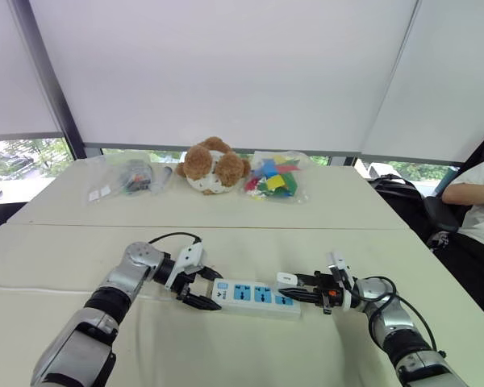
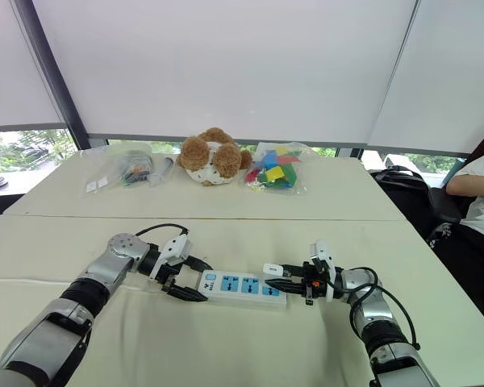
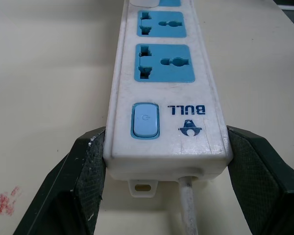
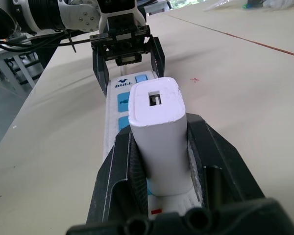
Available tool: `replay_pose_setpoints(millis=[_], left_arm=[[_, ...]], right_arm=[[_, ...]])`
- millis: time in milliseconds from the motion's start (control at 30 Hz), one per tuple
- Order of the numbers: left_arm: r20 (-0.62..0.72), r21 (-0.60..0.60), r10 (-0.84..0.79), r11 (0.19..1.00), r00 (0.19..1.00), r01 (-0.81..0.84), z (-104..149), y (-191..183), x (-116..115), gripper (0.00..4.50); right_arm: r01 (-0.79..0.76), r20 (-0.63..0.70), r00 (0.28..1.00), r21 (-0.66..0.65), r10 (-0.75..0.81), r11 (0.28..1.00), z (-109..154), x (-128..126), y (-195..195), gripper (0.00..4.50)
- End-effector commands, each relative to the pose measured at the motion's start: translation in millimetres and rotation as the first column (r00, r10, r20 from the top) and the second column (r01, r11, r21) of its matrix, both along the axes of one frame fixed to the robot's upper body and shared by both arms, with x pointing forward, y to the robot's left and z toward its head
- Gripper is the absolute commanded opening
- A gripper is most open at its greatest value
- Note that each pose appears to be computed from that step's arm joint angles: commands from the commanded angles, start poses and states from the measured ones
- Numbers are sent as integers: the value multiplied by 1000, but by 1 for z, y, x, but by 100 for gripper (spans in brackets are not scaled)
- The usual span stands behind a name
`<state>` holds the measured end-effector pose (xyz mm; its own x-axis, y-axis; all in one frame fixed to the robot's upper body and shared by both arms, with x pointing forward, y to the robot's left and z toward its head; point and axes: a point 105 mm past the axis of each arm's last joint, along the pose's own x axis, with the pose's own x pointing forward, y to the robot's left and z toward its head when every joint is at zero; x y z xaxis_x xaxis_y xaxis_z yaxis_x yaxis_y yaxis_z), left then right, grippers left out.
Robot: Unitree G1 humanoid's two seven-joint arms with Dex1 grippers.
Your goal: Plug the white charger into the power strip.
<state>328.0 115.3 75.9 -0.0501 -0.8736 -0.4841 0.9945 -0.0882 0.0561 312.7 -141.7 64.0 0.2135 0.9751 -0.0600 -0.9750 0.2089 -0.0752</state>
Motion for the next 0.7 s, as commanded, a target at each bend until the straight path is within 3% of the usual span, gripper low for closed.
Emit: replay_pose_setpoints(millis=[33, 233, 367, 467, 600, 700], left_arm=[[-65, 94, -100, 990, 993, 106, -17, 6, -17, 295], [-56, 108, -106, 988, 993, 111, -25, 4, -15, 295], [-56, 114, -98, 988, 994, 104, -30, 3, -14, 295], [-42, 112, -92, 989, 995, 96, -32, 3, -11, 295], [-21, 27, -7, 1000, 1000, 7, -23, -4, 0, 295], [-14, -25, 24, 999, 1000, -24, -19, -11, 3, 295]], right_arm=[[91, -239, 961, -201, -139, 975, -63, -20, -33, 72], [130, -177, 971, -179, -162, 975, -49, -12, -37, 72], [265, -91, 959, -39, -267, 964, -7, 13, -43, 255], [279, 9, 960, 2, -279, 960, 24, 13, -47, 419], [313, 171, 935, 14, -311, 950, 83, -16, -62, 419], [318, 200, 932, -55, -301, 947, 98, -43, -68, 419]])
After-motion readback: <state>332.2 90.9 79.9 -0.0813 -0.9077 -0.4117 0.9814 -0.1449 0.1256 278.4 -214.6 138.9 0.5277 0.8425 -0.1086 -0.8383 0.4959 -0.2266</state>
